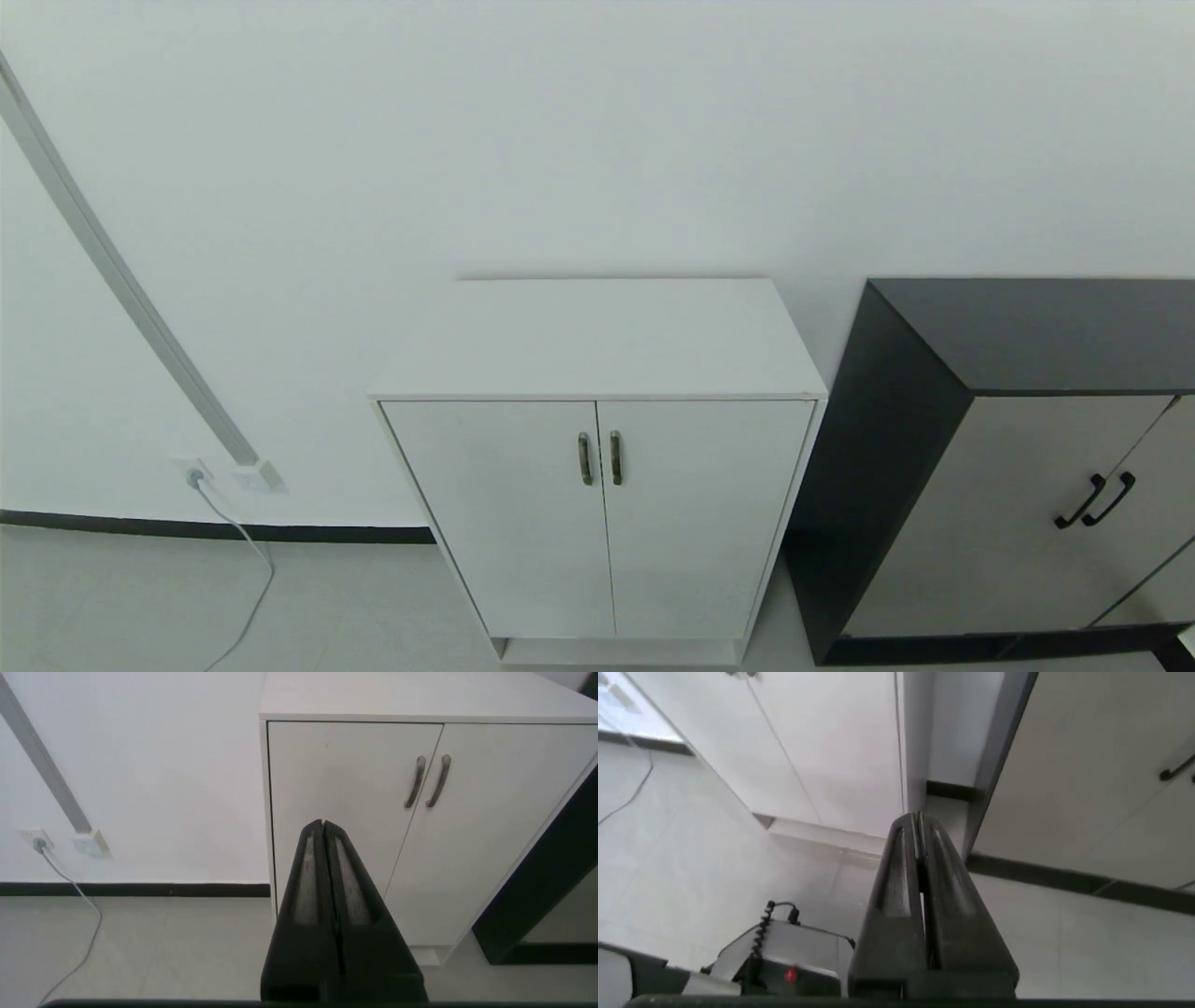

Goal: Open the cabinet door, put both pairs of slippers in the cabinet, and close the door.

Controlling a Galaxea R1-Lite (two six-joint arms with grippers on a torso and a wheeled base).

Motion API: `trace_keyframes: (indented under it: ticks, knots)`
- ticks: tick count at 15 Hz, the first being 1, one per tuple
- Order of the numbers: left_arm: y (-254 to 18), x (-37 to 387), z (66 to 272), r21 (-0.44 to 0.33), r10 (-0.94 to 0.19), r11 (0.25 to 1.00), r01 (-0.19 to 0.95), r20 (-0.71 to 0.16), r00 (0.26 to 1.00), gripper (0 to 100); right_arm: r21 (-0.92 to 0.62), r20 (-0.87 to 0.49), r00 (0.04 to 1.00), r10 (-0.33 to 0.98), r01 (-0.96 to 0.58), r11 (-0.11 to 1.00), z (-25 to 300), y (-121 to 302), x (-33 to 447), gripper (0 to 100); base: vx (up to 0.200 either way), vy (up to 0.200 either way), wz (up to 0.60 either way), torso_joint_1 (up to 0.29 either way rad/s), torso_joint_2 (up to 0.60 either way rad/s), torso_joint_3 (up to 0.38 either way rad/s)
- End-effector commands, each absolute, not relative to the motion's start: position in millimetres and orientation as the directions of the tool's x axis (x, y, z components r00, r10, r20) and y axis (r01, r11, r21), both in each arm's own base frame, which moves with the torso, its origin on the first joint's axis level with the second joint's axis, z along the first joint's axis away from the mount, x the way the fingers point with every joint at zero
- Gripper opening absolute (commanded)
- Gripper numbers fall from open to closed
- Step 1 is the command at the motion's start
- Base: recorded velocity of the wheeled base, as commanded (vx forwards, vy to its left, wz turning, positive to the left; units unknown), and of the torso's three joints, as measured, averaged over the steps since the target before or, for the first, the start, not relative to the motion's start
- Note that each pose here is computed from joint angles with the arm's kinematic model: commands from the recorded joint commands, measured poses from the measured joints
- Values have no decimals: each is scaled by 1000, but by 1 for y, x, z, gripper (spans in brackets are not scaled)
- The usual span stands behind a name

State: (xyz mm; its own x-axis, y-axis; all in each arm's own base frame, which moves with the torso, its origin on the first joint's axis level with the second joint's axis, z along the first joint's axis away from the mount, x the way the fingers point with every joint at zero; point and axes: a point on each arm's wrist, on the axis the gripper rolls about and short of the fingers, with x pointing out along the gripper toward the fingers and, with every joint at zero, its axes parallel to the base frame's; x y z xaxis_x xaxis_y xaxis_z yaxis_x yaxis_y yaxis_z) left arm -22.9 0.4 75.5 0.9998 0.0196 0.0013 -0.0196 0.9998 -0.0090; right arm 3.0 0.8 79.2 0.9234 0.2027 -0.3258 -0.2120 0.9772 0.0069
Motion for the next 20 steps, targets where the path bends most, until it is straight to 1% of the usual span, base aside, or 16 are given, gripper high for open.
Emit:
trace_keyframes:
  ticks: [1, 3, 4, 8, 11, 20]
  knots:
    - [0, -23, 75, -9, 20, 1000, -20, 0, 1000, 0, -4, -278, 952, 125, -132, 991, 79, -1, -1, 0, 0, 0, 0, 0, 0, 0]
    - [0, -23, 75, -9, 20, 1000, -20, 0, 1000, 0, -11, -213, 977, 28, -31, 999, 79, -1, -6, 0, 0, 0, 0, 0, 0, 0]
    - [0, -23, 75, -9, 20, 1000, -20, 0, 1000, 0, -10, -175, 984, 12, -14, 1000, 79, -1, -9, 0, 0, 0, 0, 0, 0, 0]
    - [0, -23, 75, -9, 21, 1000, -21, 0, 1000, 0, -5, -55, 998, -6, 6, 1000, 77, -1, -19, 0, 0, 0, 0, 0, 0, 0]
    - [0, -23, 75, -11, 20, 1000, -20, 0, 1000, 0, 3, 0, 1000, -26, 26, 1000, 75, -1, -23, 0, 0, 0, 0, 0, 0, 0]
    - [0, -23, 75, -5, 20, 1000, -20, 0, 1000, 0, 5, 2, 1000, -28, 28, 1000, 76, -1, -23, 0, 0, 0, 0, 0, 0, 0]
